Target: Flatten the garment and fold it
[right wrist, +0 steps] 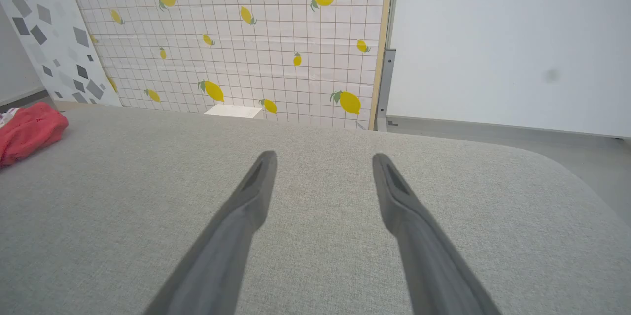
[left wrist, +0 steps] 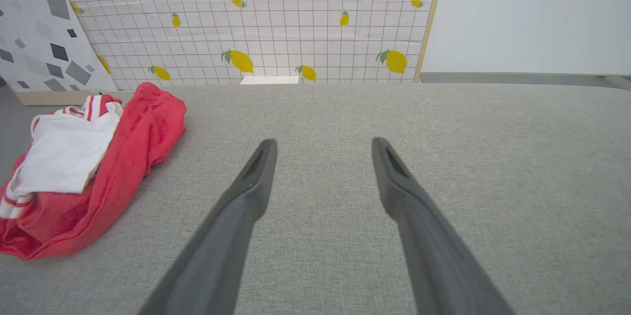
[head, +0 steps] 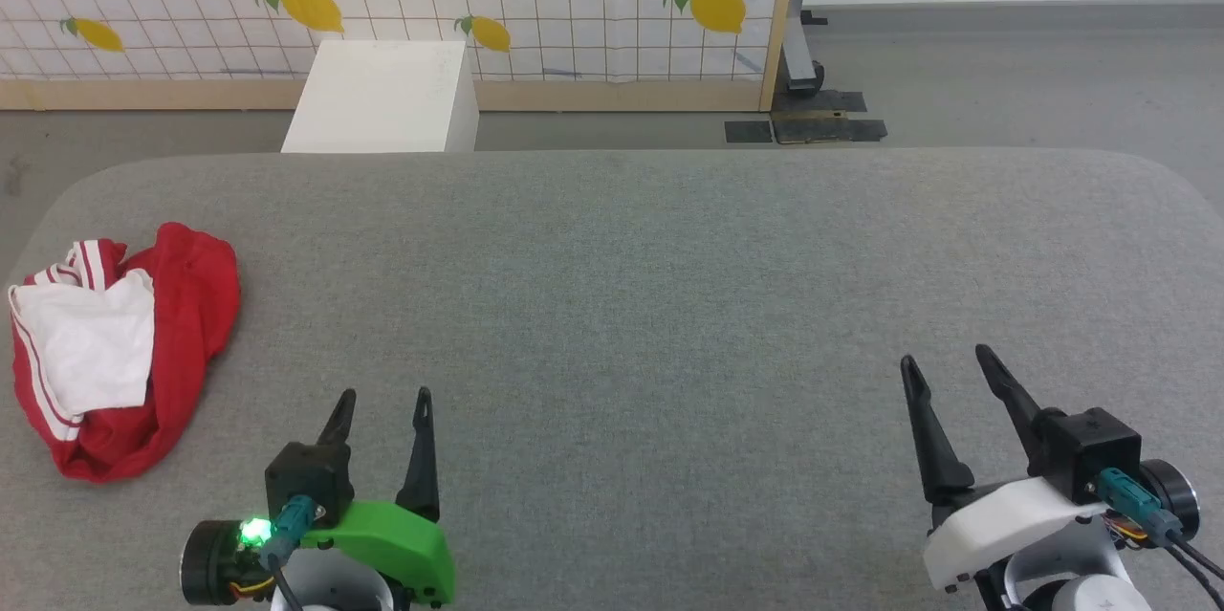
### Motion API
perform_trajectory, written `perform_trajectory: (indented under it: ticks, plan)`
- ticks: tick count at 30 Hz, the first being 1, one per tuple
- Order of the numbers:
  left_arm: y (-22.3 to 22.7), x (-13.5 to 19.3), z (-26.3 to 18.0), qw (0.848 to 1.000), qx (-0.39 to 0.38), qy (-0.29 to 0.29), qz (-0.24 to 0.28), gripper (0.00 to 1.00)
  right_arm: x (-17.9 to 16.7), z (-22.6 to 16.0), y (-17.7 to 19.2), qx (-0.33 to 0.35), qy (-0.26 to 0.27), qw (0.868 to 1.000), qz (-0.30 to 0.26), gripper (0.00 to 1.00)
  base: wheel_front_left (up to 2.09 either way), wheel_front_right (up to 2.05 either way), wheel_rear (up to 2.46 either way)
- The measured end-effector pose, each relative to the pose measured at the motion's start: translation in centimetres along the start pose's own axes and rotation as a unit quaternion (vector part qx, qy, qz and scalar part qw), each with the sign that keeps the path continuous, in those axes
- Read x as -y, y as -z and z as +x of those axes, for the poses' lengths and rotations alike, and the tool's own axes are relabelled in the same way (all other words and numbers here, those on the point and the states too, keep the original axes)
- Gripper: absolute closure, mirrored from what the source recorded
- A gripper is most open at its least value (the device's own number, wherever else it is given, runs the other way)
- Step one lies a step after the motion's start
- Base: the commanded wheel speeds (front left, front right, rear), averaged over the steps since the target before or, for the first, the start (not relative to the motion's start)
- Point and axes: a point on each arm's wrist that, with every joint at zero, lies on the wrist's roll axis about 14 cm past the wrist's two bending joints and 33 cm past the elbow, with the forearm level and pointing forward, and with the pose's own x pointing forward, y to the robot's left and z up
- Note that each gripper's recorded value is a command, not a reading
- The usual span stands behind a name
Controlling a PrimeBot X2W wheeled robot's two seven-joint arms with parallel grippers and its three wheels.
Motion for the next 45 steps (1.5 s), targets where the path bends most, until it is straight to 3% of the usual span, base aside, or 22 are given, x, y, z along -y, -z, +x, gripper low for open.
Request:
perform_trajectory:
  ticks: [45]
  plan:
    - [1.0,1.4,-0.5,0.999,0.009,0.013,-0.034,0.00,-0.2,-0.3,0.4,0.023,0.000,0.999,0.041,0.00,0.00,0.00,0.00]
